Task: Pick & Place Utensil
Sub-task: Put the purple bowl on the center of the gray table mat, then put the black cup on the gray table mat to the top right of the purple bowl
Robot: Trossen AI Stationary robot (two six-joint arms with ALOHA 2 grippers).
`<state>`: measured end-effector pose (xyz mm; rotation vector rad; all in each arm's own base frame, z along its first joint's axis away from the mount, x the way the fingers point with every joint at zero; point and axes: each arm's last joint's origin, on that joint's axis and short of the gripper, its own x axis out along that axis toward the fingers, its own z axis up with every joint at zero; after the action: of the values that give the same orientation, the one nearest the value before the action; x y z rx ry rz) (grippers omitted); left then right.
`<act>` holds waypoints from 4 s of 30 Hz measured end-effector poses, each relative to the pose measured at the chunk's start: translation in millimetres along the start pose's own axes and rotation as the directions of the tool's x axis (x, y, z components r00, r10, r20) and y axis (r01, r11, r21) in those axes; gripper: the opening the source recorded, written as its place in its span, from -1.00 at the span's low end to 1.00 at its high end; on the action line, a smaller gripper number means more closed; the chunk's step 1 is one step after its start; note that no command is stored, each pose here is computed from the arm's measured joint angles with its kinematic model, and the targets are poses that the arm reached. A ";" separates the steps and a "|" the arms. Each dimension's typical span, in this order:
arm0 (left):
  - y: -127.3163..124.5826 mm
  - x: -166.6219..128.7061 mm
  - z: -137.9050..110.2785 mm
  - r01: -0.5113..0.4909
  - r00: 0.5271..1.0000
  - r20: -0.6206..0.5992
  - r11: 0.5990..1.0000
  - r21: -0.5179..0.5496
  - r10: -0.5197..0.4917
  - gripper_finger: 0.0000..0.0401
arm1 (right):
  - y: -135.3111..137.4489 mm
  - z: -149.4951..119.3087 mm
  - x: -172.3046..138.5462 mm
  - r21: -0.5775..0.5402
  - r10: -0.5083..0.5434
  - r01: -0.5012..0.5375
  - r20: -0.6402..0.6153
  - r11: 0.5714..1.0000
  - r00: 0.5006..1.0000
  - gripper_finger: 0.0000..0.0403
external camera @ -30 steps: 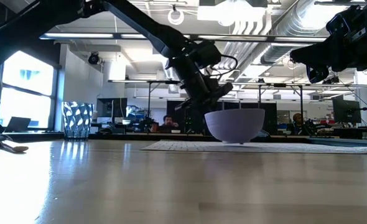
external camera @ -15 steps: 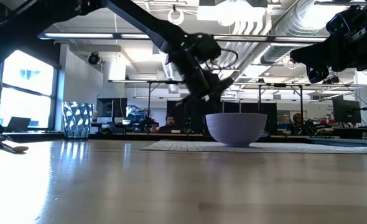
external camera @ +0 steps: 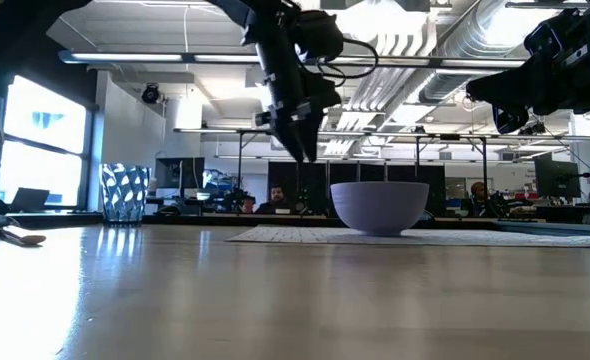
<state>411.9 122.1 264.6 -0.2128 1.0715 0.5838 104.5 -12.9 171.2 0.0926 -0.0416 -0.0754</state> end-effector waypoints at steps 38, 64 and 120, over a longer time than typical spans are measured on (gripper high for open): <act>-57.8 69.6 -82.8 0.207 0.900 0.330 0.946 0.251 -0.285 -0.13 | 0.0 -0.1 0.0 0.000 0.000 0.000 -0.001 1.000 1.000 -0.99; -65.8 97.6 -58.7 0.082 0.860 0.472 0.965 0.248 -0.195 -0.13 | -0.1 -0.6 0.0 0.000 -0.001 0.001 -0.006 1.000 1.000 -0.99; 16.5 -75.0 -273.1 -0.176 0.968 0.121 0.939 -0.294 0.219 0.13 | -0.1 -1.4 0.3 0.001 -0.001 0.001 -0.015 1.000 1.000 -0.99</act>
<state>168.4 -9.5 201.9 -0.3052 0.8641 0.9225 104.9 -13.0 169.8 0.0939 -0.0270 -0.0759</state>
